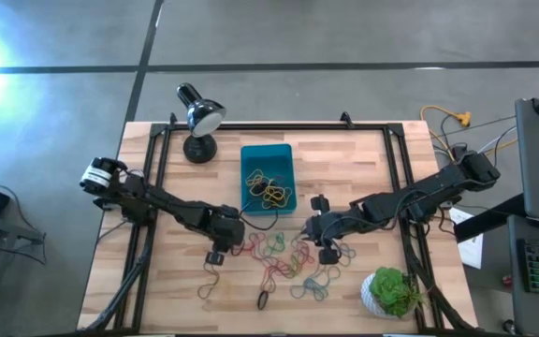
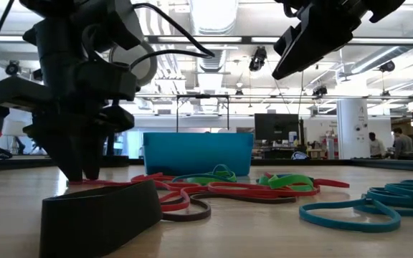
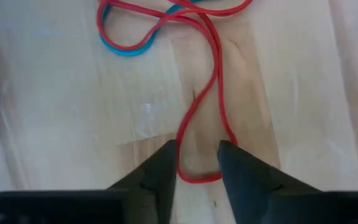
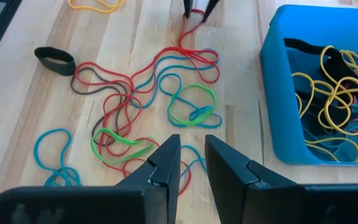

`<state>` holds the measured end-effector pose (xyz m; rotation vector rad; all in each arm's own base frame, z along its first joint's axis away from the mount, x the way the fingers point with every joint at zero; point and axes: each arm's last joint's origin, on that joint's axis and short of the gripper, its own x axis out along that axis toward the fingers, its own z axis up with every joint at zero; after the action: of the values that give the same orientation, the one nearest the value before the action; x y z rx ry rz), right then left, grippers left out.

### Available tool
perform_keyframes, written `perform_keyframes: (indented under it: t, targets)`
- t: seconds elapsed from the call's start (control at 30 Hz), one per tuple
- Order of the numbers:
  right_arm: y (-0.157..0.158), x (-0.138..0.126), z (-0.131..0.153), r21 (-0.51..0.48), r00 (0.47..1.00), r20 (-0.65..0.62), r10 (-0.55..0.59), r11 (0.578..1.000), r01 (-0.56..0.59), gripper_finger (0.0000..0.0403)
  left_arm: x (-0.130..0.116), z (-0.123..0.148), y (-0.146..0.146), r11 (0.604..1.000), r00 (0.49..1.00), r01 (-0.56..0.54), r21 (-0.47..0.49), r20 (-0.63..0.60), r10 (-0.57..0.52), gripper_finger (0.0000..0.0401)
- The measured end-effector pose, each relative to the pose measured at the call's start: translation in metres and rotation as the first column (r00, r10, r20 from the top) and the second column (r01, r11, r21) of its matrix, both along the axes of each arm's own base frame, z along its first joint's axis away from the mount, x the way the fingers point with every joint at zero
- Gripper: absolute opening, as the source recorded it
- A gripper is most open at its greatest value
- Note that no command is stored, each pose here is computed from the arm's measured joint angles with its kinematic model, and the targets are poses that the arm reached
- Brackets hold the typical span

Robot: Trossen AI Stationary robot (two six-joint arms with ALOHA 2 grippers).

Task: Pick and place rubber bands into bin
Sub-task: Put the red rubber band into the blue bin

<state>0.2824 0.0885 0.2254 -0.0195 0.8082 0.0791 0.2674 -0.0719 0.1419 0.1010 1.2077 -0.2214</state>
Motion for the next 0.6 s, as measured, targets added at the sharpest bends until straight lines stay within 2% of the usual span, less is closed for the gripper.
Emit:
perform_keyframes:
  t: [0.2, 0.6]
  targets:
    - [-0.0001, -0.0002, -0.0006, 0.002, 1.000, -0.001, -0.003, 1.000, 0.003, 0.0068, -0.0005, -0.0004, -0.0009, 1.000, 1.000, 0.009, -0.021, -0.006, -0.009, 0.0011]
    - [0.0016, -0.0008, -0.0006, 0.012, 1.000, -0.003, -0.008, 1.000, 0.008, 0.0068, 0.0038, 0.0089, -0.0009, 1.000, 0.999, 0.000, 0.007, 0.032, -0.001, 0.0000]
